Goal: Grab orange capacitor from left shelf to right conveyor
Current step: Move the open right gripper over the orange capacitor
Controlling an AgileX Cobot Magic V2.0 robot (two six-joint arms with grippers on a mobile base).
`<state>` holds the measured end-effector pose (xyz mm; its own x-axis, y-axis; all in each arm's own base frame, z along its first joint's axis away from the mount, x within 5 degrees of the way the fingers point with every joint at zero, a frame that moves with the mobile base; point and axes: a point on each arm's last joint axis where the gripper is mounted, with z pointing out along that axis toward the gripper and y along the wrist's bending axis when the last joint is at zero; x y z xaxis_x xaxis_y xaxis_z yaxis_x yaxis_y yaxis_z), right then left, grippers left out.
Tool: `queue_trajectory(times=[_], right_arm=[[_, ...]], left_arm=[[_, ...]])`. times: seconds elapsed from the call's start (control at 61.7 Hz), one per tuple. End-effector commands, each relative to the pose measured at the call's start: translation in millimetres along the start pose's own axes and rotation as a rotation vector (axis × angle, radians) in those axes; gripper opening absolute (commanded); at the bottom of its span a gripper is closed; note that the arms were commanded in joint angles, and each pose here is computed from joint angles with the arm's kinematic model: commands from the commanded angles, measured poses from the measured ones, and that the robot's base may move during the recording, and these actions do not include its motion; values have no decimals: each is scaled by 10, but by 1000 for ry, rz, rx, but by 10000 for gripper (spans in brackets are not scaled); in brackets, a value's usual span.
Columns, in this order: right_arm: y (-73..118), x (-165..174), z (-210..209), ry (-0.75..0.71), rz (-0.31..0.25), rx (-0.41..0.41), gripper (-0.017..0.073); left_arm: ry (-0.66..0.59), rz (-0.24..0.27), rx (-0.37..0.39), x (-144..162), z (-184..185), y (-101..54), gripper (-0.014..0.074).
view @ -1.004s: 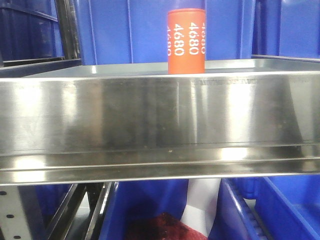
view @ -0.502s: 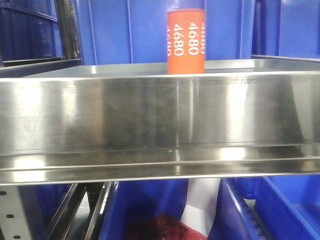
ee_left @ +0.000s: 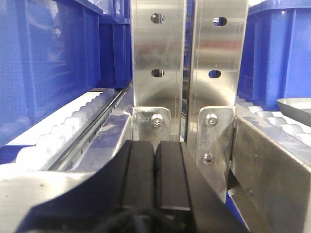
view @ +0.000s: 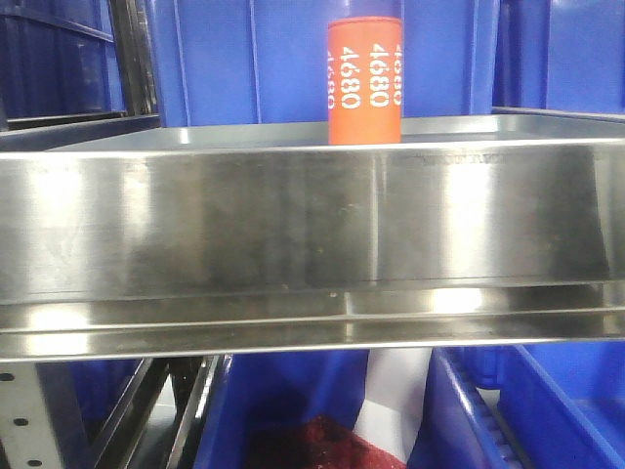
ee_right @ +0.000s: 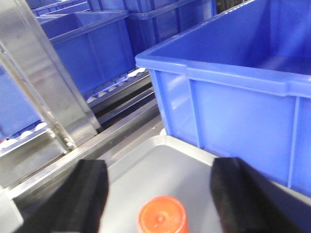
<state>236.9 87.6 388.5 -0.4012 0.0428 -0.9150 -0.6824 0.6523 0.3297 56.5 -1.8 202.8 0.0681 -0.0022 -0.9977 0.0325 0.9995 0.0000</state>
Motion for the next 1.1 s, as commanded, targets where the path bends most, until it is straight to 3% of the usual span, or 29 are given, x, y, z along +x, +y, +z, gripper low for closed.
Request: queue_trajectory(times=[0.0,0.324,0.551,0.729,1.004,1.085], right_arm=[[62,-145,-68,-60,-47,23,468],[80,-134,-67,-48,-48,4,459],[-16,-206,-62,-128,-49,135,459],[39,-262,25,-211,-63,232,459],[104,-248,129,-240,-231,333,459],[93,-174,159,-216,-254,340,459]], left_arm=[[-88,-6,7,-102,3,-4,-105],[-88,-6,7,-102,3,-4,-105],[-88,-6,7,-102,3,-4,-105],[-88,-6,7,-102,3,-4,-105],[-88,-6,7,-102,3,-4,-105],[-88,-6,7,-102,3,-4,-105]])
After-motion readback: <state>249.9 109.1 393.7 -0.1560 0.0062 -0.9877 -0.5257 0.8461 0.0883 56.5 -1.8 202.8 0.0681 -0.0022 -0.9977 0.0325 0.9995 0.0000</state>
